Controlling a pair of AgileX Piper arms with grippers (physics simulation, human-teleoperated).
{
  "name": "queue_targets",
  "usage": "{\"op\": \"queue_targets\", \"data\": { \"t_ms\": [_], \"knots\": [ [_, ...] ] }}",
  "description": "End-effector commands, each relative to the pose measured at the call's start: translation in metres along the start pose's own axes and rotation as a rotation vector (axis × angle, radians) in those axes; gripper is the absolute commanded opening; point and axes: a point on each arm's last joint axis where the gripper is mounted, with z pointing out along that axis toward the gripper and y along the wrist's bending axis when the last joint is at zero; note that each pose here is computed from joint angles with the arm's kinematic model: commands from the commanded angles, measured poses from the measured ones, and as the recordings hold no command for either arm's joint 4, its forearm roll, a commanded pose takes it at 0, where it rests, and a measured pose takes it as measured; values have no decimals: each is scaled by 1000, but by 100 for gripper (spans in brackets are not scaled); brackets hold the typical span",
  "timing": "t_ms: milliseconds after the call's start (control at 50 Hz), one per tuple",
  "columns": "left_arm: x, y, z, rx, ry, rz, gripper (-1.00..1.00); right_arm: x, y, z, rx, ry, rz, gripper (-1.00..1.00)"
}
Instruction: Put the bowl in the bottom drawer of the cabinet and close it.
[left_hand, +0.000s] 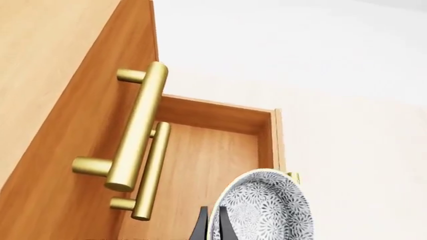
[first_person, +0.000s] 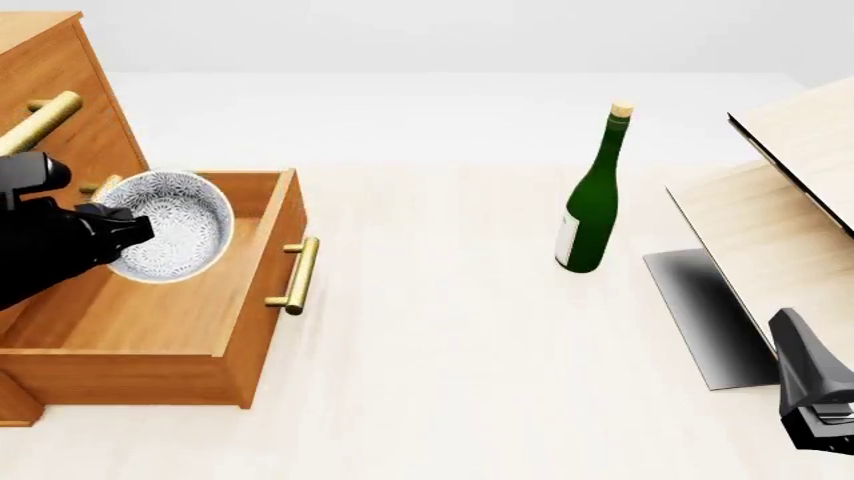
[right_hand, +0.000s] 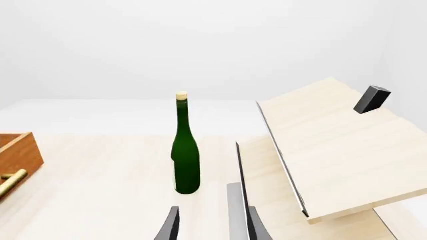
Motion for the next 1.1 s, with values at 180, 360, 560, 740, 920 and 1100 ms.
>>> {"op": "queue_targets", "data": {
  "t_ms": [180, 360, 560, 740, 920, 1100],
  "knots": [
    [14, 10, 12, -35, 21, -7, -100, 0, 0, 0, 0, 0, 0, 100],
    [18, 13, 15, -47, 30, -3, -100, 0, 0, 0, 0, 0, 0, 100],
    [28, 16, 20, -54, 53, -3, -100, 0, 0, 0, 0, 0, 0, 100],
    [33, 17, 23, -56, 64, 0, -100, 0, 0, 0, 0, 0, 0, 100],
    [36, 18, 26, -61, 70, 6, -100, 0, 0, 0, 0, 0, 0, 100],
    [41, 22, 29, -73, 81, 9, -100, 0, 0, 0, 0, 0, 0, 100]
  ]
}}
